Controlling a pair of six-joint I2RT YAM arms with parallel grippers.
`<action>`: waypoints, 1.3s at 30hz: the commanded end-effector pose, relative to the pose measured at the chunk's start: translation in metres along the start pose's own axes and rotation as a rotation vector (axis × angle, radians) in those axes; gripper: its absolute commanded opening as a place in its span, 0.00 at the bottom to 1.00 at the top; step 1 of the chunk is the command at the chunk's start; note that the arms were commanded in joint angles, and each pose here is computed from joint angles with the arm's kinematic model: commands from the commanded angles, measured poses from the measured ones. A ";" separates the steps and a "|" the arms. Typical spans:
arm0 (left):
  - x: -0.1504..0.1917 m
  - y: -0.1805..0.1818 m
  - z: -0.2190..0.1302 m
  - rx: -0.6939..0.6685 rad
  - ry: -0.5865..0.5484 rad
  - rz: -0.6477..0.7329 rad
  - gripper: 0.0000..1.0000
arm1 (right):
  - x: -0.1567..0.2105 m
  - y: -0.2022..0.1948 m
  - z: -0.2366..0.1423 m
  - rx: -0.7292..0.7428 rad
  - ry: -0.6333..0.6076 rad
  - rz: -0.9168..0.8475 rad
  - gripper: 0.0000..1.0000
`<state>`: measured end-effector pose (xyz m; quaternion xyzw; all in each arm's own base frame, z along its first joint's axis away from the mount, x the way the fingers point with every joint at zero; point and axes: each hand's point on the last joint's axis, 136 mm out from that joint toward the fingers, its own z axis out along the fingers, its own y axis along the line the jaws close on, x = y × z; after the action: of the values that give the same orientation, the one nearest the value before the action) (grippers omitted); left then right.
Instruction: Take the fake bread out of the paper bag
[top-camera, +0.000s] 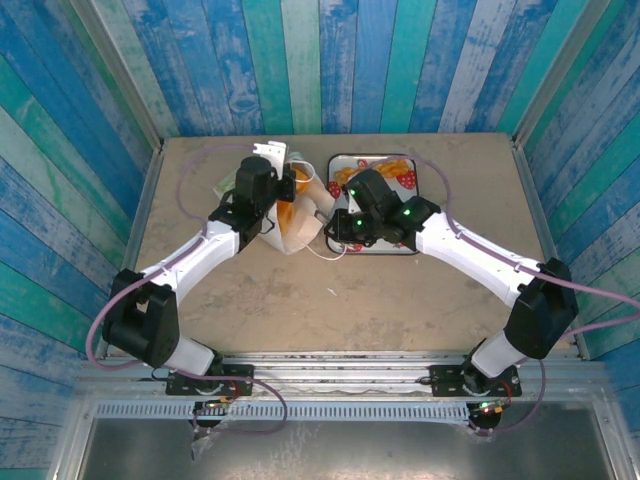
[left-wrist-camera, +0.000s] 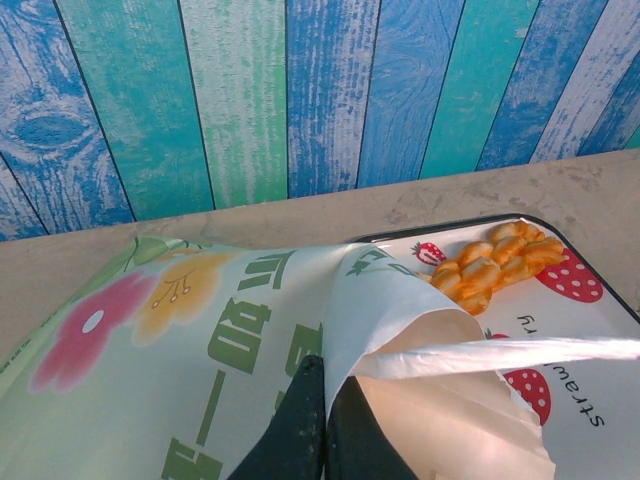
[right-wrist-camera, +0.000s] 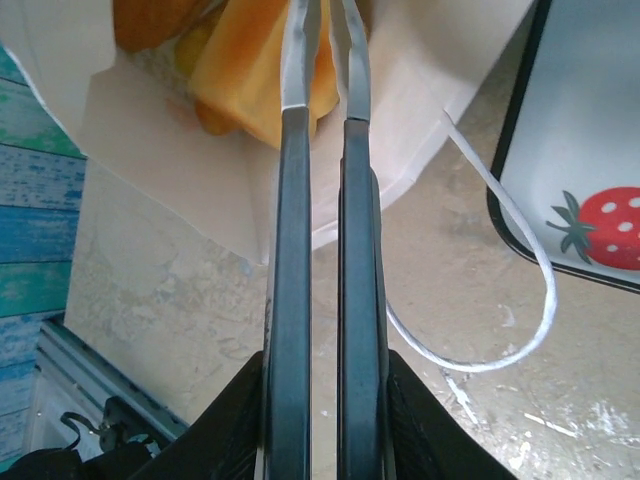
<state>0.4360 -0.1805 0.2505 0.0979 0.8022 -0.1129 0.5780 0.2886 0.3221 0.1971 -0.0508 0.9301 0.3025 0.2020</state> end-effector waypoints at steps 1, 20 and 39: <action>-0.041 -0.002 -0.018 0.011 -0.125 -0.015 0.00 | -0.003 0.004 -0.013 -0.008 -0.024 -0.039 0.31; -0.038 -0.004 -0.015 0.019 -0.117 -0.020 0.00 | 0.015 0.038 0.005 -0.121 0.089 -0.073 0.47; -0.036 -0.005 -0.014 0.027 -0.115 -0.022 0.00 | 0.011 0.041 0.026 -0.019 0.154 -0.126 0.48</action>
<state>0.4357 -0.1811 0.2505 0.0989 0.8021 -0.1145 0.5777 0.2821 0.3707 0.1963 -0.1197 0.9303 0.3122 0.1507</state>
